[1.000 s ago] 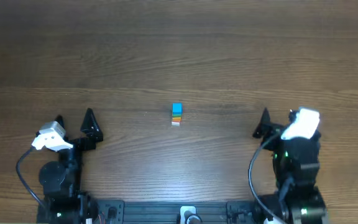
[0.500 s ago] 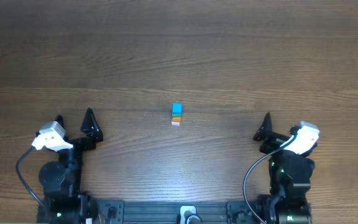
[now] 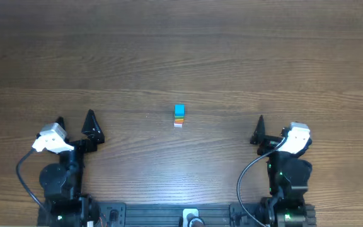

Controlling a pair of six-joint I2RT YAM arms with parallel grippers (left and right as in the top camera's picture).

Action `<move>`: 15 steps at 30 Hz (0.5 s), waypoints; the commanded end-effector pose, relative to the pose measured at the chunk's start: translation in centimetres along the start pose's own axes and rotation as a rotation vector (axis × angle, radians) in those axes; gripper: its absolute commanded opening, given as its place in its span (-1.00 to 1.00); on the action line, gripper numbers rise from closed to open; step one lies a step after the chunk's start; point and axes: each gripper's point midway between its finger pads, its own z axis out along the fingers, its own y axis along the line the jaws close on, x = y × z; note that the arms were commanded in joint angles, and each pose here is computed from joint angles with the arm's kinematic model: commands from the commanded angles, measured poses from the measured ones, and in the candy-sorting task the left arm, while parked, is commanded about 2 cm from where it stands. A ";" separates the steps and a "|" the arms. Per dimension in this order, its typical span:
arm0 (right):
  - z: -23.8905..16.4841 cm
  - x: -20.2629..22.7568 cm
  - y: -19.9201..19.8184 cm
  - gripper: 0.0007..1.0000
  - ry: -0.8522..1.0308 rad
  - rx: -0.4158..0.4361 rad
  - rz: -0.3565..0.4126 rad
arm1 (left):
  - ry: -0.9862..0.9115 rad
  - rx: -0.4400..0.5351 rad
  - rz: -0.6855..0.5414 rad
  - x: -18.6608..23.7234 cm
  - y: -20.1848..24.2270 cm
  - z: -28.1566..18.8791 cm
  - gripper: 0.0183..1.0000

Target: Stack Cubes

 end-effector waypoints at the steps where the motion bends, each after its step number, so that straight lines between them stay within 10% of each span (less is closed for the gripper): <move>1: -0.4 -0.9 0.5 0.99 -0.058 -0.032 -0.033 | 0.003 0.012 0.015 0.2 -0.2 0.0 1.00; 15: -0.3 -1.7 0.3 0.98 -0.127 -0.031 -0.020 | 0.003 0.011 0.015 0.2 -0.2 0.0 1.00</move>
